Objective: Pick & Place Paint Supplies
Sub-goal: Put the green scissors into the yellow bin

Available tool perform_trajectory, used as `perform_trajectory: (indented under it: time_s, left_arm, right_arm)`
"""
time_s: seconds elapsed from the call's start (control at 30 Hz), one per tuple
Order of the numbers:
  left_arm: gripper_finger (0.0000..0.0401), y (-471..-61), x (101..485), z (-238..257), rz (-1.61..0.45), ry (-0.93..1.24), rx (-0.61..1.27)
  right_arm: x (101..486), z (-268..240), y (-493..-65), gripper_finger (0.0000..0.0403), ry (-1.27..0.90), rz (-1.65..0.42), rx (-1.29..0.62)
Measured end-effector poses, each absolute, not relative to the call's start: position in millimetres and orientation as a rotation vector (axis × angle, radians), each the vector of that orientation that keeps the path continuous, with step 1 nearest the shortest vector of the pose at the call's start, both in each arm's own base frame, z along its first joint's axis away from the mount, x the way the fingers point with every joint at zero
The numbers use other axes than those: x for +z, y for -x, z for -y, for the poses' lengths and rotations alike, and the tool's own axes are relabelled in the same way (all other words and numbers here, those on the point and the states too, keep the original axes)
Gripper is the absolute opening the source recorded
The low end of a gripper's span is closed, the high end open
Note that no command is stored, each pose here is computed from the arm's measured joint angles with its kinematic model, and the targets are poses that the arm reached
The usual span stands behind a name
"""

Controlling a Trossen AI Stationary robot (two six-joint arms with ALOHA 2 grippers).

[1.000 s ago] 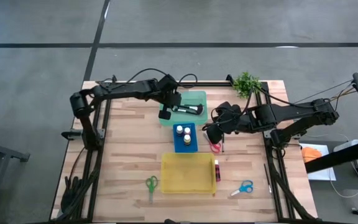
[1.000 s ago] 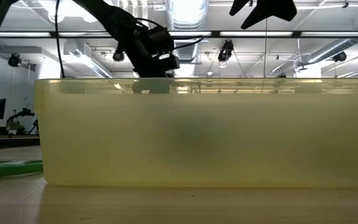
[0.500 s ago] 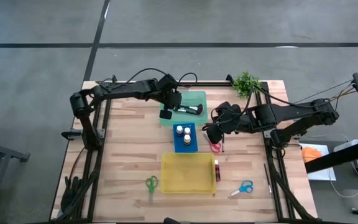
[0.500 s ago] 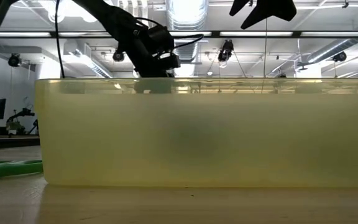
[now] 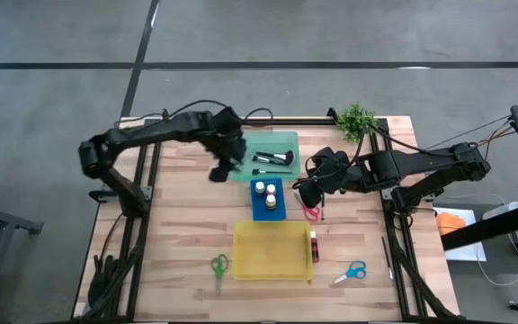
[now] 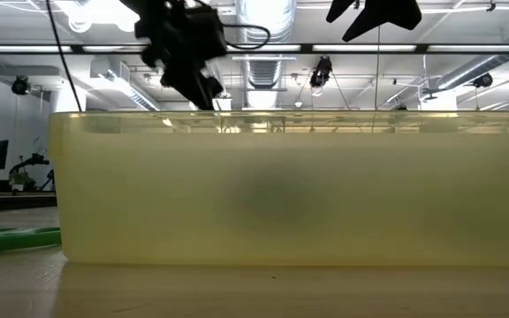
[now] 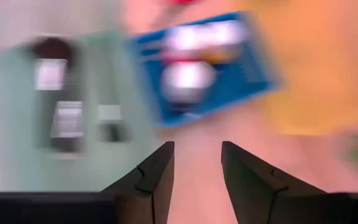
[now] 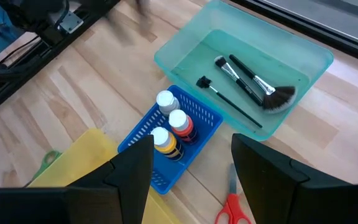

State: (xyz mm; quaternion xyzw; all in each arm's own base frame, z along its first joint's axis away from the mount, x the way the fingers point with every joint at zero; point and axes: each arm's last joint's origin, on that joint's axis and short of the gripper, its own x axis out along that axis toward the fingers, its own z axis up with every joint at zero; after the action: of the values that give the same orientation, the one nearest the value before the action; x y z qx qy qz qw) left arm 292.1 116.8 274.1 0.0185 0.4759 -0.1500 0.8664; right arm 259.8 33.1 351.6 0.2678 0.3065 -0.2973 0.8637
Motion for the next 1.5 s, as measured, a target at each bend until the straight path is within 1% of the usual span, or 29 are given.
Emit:
perform_trajectory:
  time_s: [0.1, 0.23, 0.4, 0.5, 0.57, 0.6, 0.7, 0.83, 0.97, 1.1, 1.23, 1.33, 1.5]
  left_arm:
    - [0.0141, -272, 291, -89, -1.029, 0.035, -0.413]
    - [0.0140, -250, 296, -47, -1.072, 0.002, -0.493]
    - [0.0140, -221, 278, 10, -1.140, -0.064, -0.575]
    - [0.0140, -204, 262, 45, -1.132, -0.088, -0.659]
    - [0.0140, -195, 251, 71, -1.095, -0.166, -0.725]
    - [0.0140, -192, 247, 84, -1.071, -0.239, -0.729]
    - [0.0140, -187, 233, 111, -1.032, -0.441, -0.645]
    - [0.0140, -201, 214, 119, -1.093, -0.446, -0.563]
    - [0.0135, -220, 200, 120, -1.128, -0.463, -0.574]
    - [0.0117, -237, 188, 117, -1.157, -0.447, -0.568]
    - [0.0094, -246, 177, 114, -1.200, -0.360, -0.594]
    - [0.0082, -252, 170, 115, -1.190, -0.335, -0.595]
    - [0.0079, -262, 166, 120, -1.122, -0.276, -0.568]
  right_arm:
    - [350, -33, -260, 0.0213, -0.560, -0.646, -0.624]
    - [347, -33, -260, 0.0213, -0.563, -0.653, -0.630]
    - [345, -34, -260, 0.0213, -0.571, -0.660, -0.629]
    - [345, -34, -260, 0.0213, -0.580, -0.665, -0.612]
    - [345, -35, -261, 0.0213, -0.580, -0.663, -0.606]
    - [345, -35, -261, 0.0213, -0.580, -0.663, -0.606]
    - [345, -35, -261, 0.0213, -0.575, -0.662, -0.602]
    - [345, -35, -261, 0.0213, -0.565, -0.665, -0.596]
    - [346, -35, -261, 0.0213, -0.563, -0.666, -0.582]
    - [346, -35, -262, 0.0213, -0.574, -0.672, -0.568]
    - [347, -37, -262, 0.0213, -0.587, -0.671, -0.559]
    - [347, -39, -262, 0.0213, -0.594, -0.665, -0.552]
    - [348, -41, -262, 0.0213, -0.596, -0.661, -0.545]
